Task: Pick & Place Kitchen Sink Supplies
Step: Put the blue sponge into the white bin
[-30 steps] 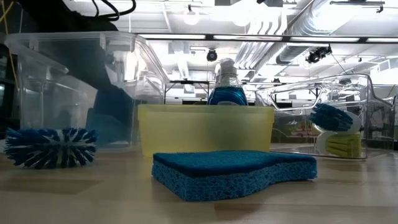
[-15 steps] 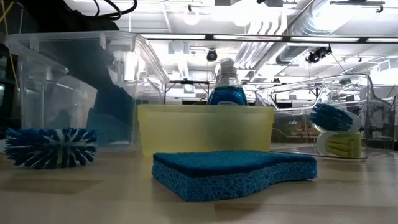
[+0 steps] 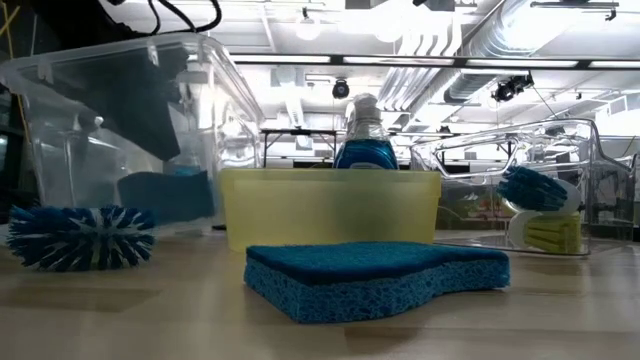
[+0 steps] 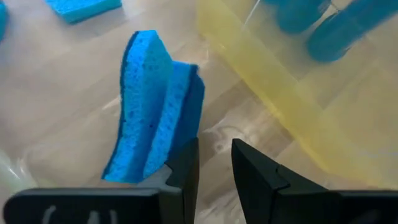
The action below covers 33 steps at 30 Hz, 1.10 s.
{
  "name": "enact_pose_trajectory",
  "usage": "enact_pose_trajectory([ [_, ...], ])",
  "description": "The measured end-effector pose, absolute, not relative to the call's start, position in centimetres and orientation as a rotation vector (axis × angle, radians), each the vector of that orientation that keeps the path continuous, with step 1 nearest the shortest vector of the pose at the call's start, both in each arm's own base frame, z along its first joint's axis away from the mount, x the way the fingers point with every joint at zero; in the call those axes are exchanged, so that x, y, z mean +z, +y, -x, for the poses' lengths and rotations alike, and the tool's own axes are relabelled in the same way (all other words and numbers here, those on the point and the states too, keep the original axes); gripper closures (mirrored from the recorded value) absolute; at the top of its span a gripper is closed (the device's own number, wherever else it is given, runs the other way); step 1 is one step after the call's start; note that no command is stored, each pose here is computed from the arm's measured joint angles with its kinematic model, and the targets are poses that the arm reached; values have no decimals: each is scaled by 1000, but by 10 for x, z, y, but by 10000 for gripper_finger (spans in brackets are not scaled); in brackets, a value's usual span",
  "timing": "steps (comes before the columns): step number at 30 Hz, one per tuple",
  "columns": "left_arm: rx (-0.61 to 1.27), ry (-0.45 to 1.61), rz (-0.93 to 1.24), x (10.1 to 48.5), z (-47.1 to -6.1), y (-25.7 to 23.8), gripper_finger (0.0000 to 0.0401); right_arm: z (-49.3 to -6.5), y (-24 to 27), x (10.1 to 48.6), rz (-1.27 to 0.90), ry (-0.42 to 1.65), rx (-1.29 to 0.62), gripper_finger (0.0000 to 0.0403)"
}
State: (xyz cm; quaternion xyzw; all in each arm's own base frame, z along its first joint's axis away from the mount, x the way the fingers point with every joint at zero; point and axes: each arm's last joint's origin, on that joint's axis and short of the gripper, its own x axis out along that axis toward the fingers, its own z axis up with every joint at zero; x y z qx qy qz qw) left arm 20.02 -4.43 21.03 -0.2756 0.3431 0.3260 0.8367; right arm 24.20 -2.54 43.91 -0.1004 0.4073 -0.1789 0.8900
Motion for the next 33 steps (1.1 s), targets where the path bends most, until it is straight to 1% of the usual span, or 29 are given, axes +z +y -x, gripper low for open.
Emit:
enact_pose_trajectory([
  [6,675,718,580,217,-202,-45,309,-242,-25,439,208,846,-371,208],
  [11,632,689,523,235,-209,-47,309,-242,-25,439,208,846,-371,210],
  [24,604,614,427,283,-217,-47,309,-242,-25,439,208,846,-371,208],
  [33,577,539,375,322,-219,-47,309,-243,-24,439,176,843,-317,208],
])
